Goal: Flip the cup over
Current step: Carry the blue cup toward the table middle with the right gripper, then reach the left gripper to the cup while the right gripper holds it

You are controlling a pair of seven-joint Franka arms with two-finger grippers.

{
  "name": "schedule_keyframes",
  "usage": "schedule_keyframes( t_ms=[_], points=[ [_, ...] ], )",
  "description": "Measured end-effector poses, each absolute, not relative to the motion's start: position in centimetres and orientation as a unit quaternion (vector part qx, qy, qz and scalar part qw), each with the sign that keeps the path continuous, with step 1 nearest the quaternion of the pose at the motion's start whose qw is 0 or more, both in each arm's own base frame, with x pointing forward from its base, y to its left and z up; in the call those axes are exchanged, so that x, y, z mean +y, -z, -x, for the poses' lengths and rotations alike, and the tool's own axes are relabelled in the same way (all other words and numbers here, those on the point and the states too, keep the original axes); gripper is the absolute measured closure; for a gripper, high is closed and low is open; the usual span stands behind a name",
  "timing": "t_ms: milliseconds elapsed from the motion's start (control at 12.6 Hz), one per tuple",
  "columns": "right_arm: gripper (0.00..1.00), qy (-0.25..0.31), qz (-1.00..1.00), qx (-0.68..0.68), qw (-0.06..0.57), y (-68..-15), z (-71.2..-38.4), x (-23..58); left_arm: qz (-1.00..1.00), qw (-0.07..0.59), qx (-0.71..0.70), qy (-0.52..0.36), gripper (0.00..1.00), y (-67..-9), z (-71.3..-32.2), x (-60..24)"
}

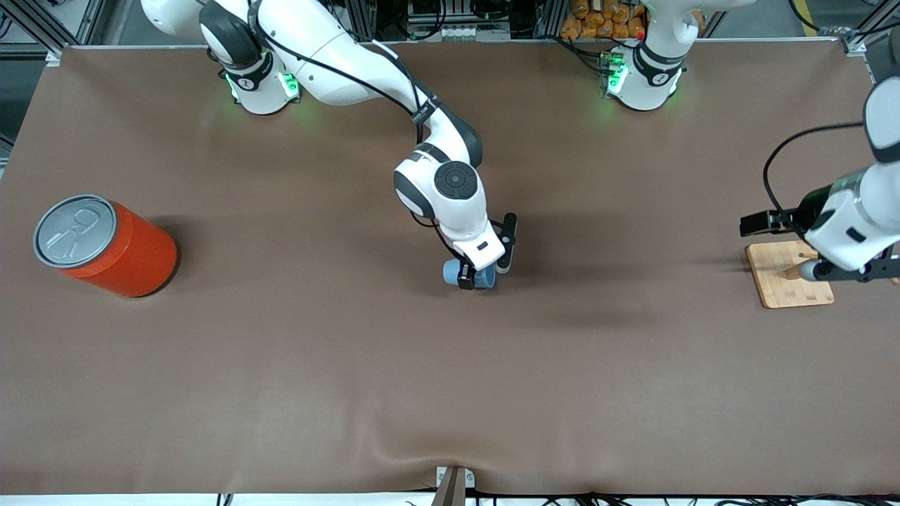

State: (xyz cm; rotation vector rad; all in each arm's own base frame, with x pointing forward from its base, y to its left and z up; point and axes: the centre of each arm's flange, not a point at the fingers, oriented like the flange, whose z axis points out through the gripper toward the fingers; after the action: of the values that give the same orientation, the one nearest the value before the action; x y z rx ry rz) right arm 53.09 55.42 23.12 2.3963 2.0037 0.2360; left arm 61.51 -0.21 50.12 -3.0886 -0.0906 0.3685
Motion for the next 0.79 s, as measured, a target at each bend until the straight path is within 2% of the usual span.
schedule_keyframes(
  t_ms=[238, 636, 795],
  points=[
    [0.21, -0.071, -0.756, 0.650, 0.025, -21.9, -53.1, 55.2, 0.986, 0.013, -0.059, -0.156, 0.00, -45.2, -62.6, 3.5],
    [0.21, -0.073, -0.755, 0.651, 0.027, -21.8, -53.0, 55.4, 0.978, 0.015, -0.058, -0.198, 0.00, -38.8, -63.8, 3.5],
    [0.04, -0.067, -0.756, 0.651, 0.028, -21.0, -53.0, 55.2, 0.980, 0.004, -0.045, -0.196, 0.00, -36.6, -64.6, 1.5]
  ],
)
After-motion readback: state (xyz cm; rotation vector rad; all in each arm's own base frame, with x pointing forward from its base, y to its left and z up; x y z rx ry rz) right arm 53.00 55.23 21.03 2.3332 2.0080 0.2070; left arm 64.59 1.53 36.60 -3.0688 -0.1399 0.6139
